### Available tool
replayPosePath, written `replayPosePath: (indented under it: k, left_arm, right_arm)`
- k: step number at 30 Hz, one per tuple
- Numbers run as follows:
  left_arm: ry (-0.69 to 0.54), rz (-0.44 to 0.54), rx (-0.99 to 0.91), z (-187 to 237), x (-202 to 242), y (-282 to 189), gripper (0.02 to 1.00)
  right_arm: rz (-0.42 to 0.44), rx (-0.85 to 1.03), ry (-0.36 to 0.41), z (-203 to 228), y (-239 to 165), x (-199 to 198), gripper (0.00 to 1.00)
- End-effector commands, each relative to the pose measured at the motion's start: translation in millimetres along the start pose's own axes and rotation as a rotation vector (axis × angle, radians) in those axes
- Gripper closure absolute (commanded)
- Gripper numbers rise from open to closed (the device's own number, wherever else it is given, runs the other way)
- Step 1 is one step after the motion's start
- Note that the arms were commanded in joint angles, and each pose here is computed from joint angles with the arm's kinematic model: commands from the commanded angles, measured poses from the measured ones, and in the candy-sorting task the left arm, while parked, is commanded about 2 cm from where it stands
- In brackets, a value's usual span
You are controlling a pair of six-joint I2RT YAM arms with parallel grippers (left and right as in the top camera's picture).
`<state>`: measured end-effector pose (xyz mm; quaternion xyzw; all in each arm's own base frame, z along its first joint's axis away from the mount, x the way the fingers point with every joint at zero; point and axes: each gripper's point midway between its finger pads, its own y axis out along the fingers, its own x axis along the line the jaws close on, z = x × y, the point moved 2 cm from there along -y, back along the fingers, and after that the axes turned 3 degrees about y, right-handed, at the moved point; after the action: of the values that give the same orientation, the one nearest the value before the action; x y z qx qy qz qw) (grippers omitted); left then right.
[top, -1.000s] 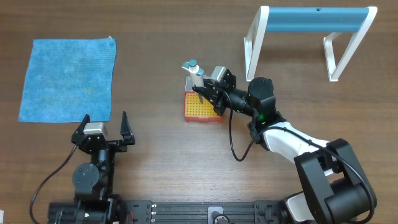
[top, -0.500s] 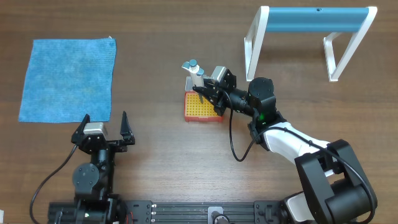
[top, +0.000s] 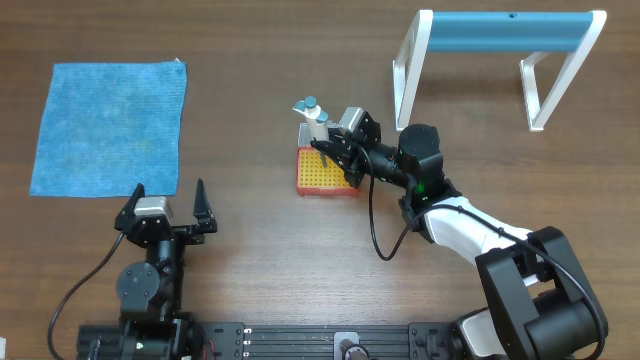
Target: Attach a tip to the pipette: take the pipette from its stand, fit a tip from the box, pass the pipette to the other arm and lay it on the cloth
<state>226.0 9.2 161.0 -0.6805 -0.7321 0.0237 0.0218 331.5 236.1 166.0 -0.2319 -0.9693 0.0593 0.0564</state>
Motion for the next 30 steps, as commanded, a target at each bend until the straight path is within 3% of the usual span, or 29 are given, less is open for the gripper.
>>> replayPosePath:
  k: [1, 15, 30]
  left_arm:
    - [-0.015, -0.013, 0.002, 1.1, 1.9, -0.1, 0.02]
    - [-0.015, -0.013, 0.002, 1.1, 1.9, -0.1, 0.02]
    - [-0.015, -0.013, 0.002, 1.1, 1.9, -0.1, 0.02]
  right_arm:
    - [0.022, 0.027, 0.006, 12.1, 0.3, -5.9, 0.932]
    - [0.017, 0.039, -0.021, 19.9, 3.3, -6.6, 0.923]
    - [-0.014, -0.063, -0.112, -55.6, 3.5, 10.9, 0.923]
